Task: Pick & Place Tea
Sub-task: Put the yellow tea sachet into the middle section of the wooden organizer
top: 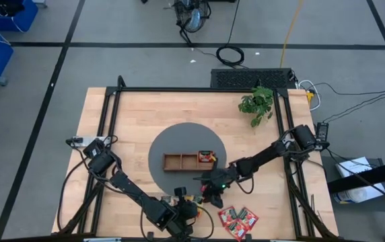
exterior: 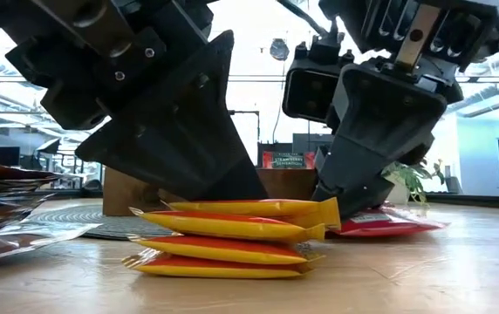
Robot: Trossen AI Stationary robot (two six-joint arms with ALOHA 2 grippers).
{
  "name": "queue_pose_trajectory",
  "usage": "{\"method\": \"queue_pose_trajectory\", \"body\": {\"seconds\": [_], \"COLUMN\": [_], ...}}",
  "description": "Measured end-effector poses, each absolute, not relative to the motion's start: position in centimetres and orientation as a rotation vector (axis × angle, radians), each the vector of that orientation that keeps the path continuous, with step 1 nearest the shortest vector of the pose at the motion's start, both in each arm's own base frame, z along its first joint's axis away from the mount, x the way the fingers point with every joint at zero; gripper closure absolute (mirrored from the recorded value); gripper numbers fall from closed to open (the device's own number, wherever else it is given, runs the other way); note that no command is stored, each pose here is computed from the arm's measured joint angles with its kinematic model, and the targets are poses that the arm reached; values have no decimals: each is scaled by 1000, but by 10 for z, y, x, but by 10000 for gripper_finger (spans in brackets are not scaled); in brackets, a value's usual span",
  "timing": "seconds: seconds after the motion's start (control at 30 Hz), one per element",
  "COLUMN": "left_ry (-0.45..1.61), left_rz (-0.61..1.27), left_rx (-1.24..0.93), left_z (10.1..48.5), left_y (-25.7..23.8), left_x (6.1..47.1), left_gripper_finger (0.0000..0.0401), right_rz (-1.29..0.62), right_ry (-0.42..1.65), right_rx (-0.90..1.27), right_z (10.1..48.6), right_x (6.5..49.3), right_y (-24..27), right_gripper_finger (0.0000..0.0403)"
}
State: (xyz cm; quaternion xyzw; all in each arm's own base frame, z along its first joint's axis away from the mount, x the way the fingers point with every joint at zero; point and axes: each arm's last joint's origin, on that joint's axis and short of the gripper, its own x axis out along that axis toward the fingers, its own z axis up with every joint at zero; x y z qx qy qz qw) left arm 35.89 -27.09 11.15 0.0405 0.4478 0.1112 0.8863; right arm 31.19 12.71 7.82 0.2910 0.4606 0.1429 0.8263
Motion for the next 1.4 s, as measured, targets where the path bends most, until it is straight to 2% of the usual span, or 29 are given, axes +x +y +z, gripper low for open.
{"method": "queue_pose_trajectory", "body": {"seconds": [0.2, 0.6, 1.03, 1.17, 1.33, 1.4], "left_ry": [930, 916, 904, 903, 899, 900], "left_rz": [229, 231, 233, 238, 228, 222], "left_rx": [94, 92, 81, 71, 79, 85], "left_z": [112, 112, 104, 103, 103, 103], "left_y": [-271, -269, -267, -266, -267, -267], "left_x": [359, 362, 359, 359, 359, 359], "left_gripper_finger": [366, 366, 366, 366, 366, 366], "right_rz": [280, 269, 269, 251, 245, 242], "right_ry": [1059, 986, 986, 1009, 998, 985], "right_rx": [599, 510, 486, 482, 418, 401], "right_z": [73, 83, 66, 64, 64, 65], "right_x": [304, 313, 327, 326, 326, 327], "right_y": [132, 145, 151, 148, 145, 145], "right_gripper_finger": [266, 266, 301, 323, 392, 395]}}
